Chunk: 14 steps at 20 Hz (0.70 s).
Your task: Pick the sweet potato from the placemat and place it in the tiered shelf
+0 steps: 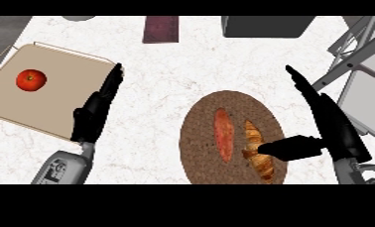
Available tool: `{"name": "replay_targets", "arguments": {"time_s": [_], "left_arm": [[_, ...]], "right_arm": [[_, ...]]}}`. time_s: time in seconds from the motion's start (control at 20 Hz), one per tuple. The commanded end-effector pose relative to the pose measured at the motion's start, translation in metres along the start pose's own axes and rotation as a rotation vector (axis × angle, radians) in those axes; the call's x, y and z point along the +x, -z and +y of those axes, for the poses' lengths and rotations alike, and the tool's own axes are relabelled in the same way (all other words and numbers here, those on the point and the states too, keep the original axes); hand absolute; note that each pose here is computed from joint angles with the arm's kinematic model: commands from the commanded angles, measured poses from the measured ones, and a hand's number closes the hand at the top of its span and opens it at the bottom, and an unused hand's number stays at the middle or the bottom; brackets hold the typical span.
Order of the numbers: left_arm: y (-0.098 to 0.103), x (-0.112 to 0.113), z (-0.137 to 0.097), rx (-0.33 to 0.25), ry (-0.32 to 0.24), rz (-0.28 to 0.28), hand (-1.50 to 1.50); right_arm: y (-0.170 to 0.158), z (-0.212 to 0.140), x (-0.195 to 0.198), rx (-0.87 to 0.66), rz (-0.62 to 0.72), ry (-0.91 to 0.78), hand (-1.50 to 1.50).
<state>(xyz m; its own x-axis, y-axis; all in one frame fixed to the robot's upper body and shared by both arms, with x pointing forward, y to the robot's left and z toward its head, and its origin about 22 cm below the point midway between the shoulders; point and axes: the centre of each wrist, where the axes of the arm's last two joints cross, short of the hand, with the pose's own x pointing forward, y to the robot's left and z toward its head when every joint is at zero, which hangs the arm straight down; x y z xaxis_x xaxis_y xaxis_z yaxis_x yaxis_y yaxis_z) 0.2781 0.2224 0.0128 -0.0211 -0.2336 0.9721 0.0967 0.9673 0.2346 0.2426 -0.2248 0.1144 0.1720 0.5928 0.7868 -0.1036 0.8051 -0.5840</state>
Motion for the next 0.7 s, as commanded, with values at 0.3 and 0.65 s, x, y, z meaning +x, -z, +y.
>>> {"name": "replay_targets", "arguments": {"time_s": [0.3,0.65], "left_arm": [[0.005,-0.002,-0.008,-0.002,0.003,0.0,0.0],[0.0,0.012,0.006,-0.014,-0.013,-0.001,0.0]], "right_arm": [[-0.024,0.012,0.087,0.128,0.15,-0.325,-1.5],[-0.018,0.04,0.1,0.125,0.144,-0.301,-1.5]]}}
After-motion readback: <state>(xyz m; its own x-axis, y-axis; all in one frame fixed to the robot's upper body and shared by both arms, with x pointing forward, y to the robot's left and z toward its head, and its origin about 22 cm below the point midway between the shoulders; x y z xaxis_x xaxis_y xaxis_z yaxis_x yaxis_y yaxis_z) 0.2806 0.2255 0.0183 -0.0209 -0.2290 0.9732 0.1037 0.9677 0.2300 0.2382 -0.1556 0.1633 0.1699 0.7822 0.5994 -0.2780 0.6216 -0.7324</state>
